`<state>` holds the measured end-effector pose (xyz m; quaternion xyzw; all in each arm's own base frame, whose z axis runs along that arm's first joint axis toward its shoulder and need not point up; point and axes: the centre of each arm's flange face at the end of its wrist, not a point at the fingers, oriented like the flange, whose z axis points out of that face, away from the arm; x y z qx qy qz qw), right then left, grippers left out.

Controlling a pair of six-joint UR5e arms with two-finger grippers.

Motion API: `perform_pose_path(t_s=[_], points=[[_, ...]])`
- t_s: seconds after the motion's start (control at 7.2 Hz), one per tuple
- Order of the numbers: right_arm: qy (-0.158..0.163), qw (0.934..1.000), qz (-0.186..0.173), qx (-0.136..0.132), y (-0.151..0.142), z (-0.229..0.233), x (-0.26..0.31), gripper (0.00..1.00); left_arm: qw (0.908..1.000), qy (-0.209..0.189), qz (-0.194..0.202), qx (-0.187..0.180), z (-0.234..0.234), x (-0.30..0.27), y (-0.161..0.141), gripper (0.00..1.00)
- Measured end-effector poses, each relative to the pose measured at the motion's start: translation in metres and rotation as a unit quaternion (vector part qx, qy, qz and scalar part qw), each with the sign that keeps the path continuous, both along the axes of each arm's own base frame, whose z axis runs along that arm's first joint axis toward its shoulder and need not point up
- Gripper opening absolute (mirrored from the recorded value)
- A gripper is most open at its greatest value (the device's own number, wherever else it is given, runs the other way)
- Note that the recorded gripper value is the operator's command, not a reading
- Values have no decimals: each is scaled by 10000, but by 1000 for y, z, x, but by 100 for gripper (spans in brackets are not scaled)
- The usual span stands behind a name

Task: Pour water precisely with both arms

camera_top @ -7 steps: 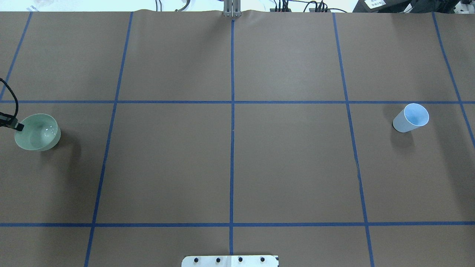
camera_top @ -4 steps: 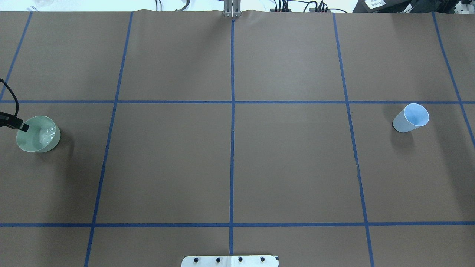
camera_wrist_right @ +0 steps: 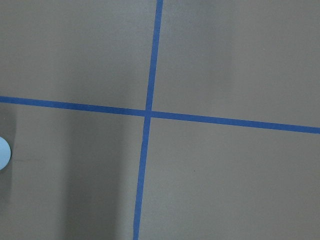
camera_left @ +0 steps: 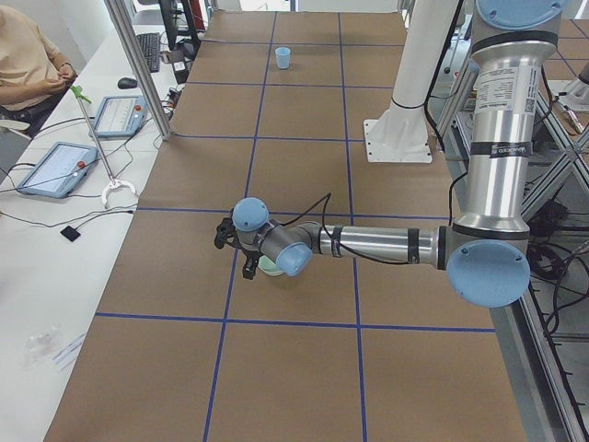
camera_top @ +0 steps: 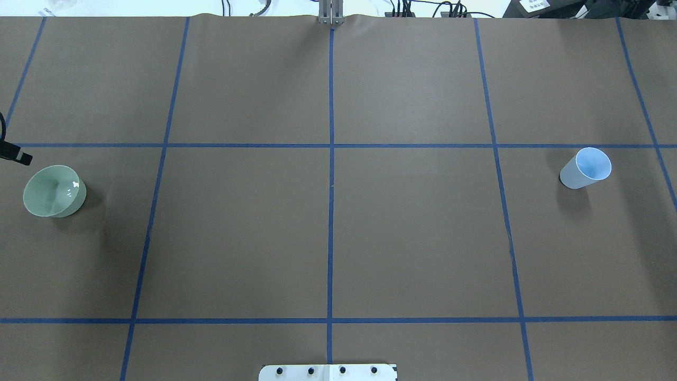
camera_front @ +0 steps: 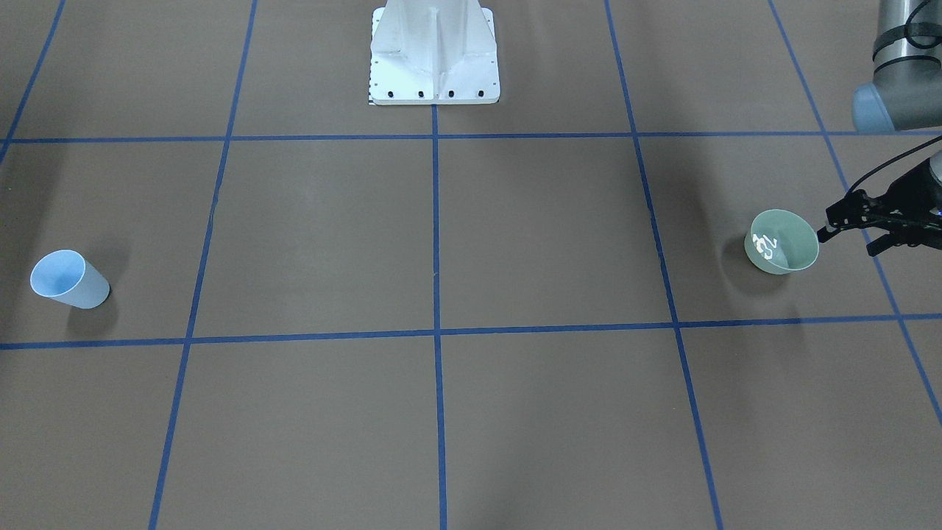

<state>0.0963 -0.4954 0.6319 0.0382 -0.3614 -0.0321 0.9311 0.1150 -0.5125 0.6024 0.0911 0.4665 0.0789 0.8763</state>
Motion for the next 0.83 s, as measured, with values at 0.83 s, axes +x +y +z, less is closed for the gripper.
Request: perform_pose_path(t_s=[0.83], points=[[1, 10000, -2, 16, -1, -2, 0, 100, 9952, -936, 153, 230, -7, -140, -28, 100]])
